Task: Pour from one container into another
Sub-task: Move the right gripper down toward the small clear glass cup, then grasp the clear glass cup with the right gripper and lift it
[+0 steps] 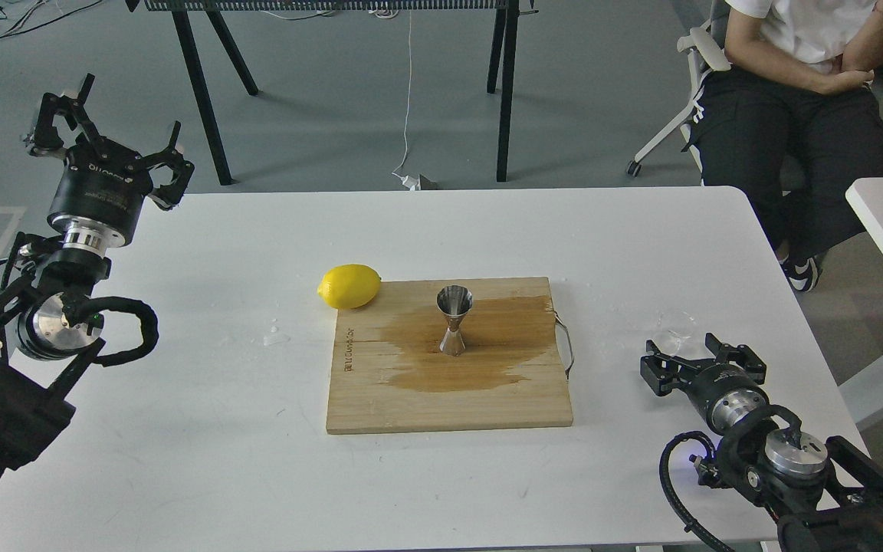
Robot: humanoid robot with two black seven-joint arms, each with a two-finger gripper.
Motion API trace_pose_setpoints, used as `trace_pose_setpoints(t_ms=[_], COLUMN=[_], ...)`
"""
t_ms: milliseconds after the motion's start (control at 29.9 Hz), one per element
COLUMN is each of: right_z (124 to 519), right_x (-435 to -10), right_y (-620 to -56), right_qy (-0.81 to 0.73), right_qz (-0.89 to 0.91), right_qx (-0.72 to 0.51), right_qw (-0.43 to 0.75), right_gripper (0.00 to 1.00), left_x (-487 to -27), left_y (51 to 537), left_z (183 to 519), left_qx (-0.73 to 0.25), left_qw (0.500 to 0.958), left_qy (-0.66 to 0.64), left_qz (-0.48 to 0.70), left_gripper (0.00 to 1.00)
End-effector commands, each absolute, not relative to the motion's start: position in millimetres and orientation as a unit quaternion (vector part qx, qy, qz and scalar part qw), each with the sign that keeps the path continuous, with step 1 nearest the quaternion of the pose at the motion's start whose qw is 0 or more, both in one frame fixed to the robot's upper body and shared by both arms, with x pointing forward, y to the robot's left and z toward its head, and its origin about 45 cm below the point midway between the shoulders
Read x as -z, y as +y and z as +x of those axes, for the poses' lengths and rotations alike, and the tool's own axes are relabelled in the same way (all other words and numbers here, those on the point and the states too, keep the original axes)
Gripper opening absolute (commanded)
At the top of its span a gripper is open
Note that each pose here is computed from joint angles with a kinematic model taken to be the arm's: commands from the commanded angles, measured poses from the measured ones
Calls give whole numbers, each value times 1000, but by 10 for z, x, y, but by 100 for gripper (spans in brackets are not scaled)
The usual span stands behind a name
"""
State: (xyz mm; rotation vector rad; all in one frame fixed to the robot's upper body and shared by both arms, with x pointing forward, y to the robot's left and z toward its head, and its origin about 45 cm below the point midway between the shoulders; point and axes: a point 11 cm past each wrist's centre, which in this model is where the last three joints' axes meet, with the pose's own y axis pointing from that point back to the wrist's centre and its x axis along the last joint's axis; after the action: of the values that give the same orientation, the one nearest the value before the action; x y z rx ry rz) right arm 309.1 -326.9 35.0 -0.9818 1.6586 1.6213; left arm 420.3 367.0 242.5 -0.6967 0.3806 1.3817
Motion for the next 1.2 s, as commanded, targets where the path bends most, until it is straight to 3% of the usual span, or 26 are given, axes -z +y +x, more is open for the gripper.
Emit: trace_pose_setpoints(t_ms=[0, 368, 735, 1170], right_z=[3109, 3204, 3205, 3269], right_x=[-347, -419, -397, -507], right_y=[-3252, -3232, -3287, -3216], right_qy=[625, 620, 627, 608], right_qz=[-371, -380, -374, -399], right_qx=[-614, -612, -609, -604], right_qw=[307, 311, 311, 326], right_gripper=[87, 76, 52, 42], left_x=[-2425, -2424, -2433, -2501], left_y=[3670, 3669, 3681, 3725], left_z=[4203, 4203, 4205, 4233], left_qx=[-620, -620, -622, -627], left_qw=[699, 699, 697, 694], left_qy=[170, 171, 169, 162], left_qz=[-313, -313, -314, -316], left_gripper=[100, 100, 100, 100])
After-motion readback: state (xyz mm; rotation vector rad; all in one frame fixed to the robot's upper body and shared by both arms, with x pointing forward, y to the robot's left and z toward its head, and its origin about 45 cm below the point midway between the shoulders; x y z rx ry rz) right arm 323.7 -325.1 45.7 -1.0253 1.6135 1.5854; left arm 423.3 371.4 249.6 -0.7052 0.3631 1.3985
